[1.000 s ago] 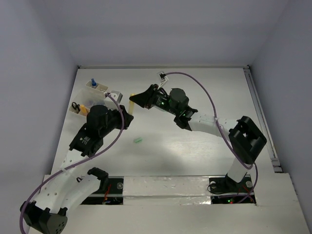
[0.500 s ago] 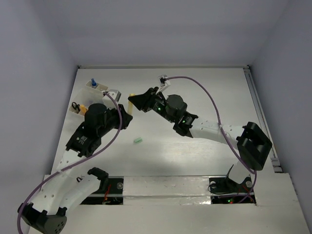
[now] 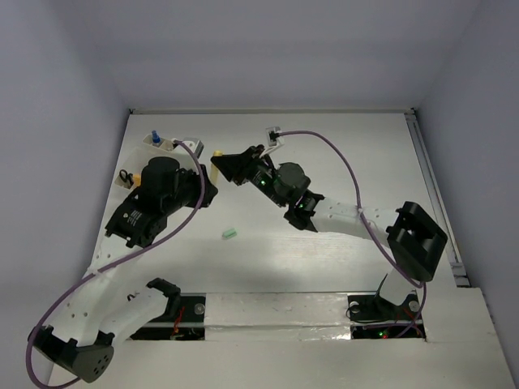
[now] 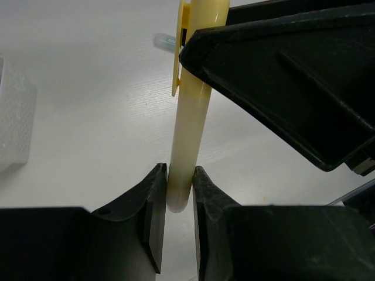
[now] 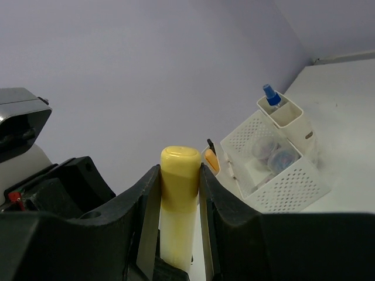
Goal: Sort the stationery into containers
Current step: Close the pen cap on the pen, then place the pen in the storage box.
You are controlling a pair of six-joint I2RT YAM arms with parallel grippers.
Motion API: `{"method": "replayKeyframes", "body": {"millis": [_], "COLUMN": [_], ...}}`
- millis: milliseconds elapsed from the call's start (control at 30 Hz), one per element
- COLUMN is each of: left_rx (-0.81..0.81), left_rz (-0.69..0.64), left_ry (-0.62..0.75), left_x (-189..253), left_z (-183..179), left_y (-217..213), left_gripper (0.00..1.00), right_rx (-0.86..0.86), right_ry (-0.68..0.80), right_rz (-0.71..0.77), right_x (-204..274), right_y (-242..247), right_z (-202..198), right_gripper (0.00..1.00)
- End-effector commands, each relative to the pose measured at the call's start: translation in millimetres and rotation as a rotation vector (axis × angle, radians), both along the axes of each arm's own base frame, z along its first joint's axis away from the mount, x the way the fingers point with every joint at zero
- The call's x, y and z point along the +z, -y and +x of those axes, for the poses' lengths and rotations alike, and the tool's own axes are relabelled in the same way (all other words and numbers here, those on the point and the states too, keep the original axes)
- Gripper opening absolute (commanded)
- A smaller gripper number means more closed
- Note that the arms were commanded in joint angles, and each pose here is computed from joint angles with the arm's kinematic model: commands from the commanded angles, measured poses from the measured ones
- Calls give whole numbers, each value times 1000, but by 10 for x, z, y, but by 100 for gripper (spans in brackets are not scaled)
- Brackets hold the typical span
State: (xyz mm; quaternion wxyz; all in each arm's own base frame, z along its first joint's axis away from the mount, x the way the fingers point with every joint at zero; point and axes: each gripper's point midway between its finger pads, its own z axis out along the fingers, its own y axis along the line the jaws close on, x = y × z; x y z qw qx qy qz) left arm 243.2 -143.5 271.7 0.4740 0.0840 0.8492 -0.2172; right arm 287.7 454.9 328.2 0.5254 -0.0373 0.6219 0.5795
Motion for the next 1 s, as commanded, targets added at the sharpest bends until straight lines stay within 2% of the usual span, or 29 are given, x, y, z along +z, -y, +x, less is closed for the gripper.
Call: {"method": "replayKeyframes", "body": {"millis": [0, 133, 233, 267, 333, 367, 467, 500, 567, 600, 633, 667, 700, 733, 767, 867, 900, 967], "left_rx": [228, 217, 176, 170, 169, 170, 209, 243, 286, 327, 350, 369, 401, 417, 431, 459, 458, 453], "left_rz": [-318, -324, -320, -307, -283, -264, -212, -193, -184, -184, -203, -219, -229, -248, -269, -314, -323, -338], "left_ry": [667, 679, 630, 604, 553, 525, 485, 486, 512, 533, 572, 604, 627, 657, 689, 741, 753, 777], "left_x": [2124, 2175, 1983, 1871, 1609, 1473, 1188, 1157, 1178, 1217, 1307, 1385, 1439, 1502, 1588, 1723, 1749, 1791], "left_z": [439, 414, 410, 406, 355, 323, 187, 164, 28, -7, -107, -153, -186, -248, -279, -337, -346, -374], "left_y": [-263, -254, -167, -157, -174, -192, -341, -425, -575, -669, -754, -809, -881, -934, -970, -1038, -1039, -1041], "left_gripper": [0, 0, 1, 12, 26, 40, 59, 71, 75, 80, 81, 93, 99, 99, 99, 99, 99, 99], "right_rx": [475, 473, 364, 314, 269, 226, 126, 89, 58, 52, 39, 44, 79, 106, 160, 212, 247, 286], "right_ry": [-220, -220, -188, -183, -156, -133, -83, -76, -35, -31, -21, 12, 16, 23, 69, 103, 162, 188], "right_rz": [-411, -404, -363, -335, -282, -261, -212, -212, -184, -194, -200, -191, -220, -216, -177, -172, -142, -138], "right_x": [-1569, -1546, -1281, -1179, -943, -823, -528, -515, -336, -388, -391, -236, -387, -393, -205, -277, -60, -131], "right_y": [-455, -476, -360, -268, -173, -111, 44, 113, 125, 79, 74, 4, -114, -193, -304, -560, -669, -848], "right_z": [-1376, -1366, -1012, -770, -537, -390, 50, 226, 406, 462, 552, 602, 633, 642, 610, 646, 597, 607], "right_gripper": [0, 0, 0, 0, 0, 0, 0, 0, 0, 0, 0, 0, 0, 0, 0, 0, 0, 0]}}
